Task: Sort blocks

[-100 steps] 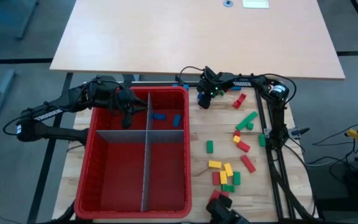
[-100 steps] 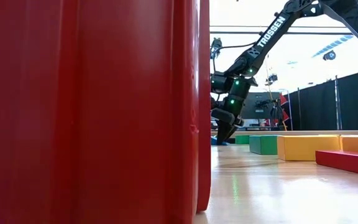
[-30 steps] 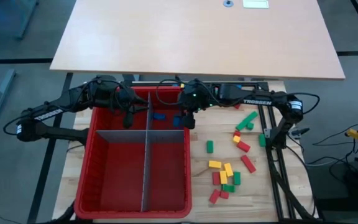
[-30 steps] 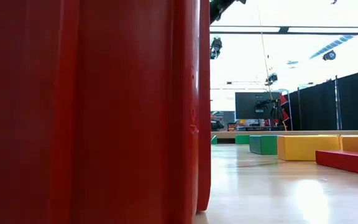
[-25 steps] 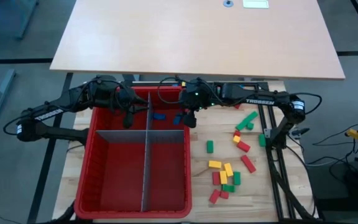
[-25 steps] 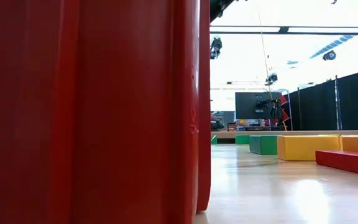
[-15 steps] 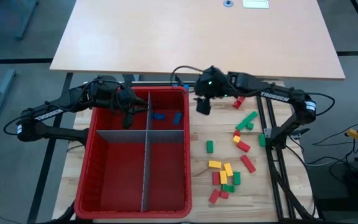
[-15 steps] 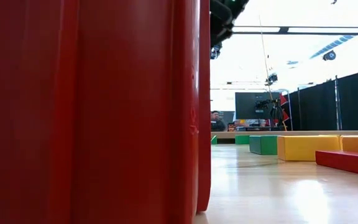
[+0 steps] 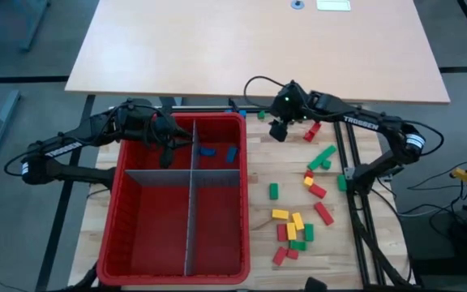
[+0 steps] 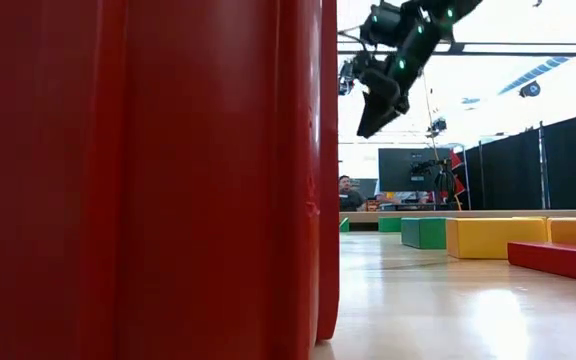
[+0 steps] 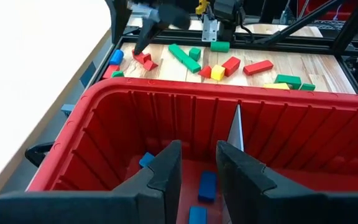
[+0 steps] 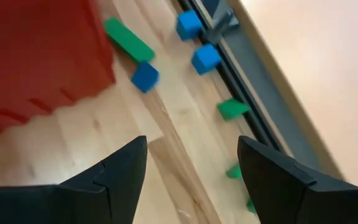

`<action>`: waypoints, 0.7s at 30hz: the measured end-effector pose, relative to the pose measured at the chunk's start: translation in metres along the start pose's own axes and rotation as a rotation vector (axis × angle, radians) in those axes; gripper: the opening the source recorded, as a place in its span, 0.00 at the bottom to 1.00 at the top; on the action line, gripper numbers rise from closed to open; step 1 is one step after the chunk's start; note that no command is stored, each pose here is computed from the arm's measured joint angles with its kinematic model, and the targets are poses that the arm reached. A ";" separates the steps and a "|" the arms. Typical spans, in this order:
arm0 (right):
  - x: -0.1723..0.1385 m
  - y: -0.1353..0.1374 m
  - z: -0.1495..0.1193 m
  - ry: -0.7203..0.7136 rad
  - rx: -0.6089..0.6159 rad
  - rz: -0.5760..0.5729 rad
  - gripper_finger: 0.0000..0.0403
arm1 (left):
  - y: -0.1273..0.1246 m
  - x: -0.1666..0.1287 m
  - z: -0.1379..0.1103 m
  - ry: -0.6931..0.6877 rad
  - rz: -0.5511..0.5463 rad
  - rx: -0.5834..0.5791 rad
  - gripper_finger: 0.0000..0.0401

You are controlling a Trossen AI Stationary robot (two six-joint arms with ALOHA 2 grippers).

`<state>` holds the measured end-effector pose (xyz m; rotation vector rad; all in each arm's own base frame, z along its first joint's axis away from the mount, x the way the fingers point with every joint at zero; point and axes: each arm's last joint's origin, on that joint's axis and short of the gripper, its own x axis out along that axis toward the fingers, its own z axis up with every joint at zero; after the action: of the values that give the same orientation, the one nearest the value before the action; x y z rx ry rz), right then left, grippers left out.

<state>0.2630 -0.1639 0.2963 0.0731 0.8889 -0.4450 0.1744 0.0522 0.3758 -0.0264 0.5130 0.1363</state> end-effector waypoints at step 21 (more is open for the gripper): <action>0.037 -0.094 -0.091 0.039 0.516 -0.340 0.60 | 0.000 0.000 0.001 -0.008 0.001 0.017 0.22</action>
<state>0.1785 -0.2402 0.2221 0.4081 0.8077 -0.9878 0.1748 0.0524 0.3765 -0.0086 0.5059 0.1332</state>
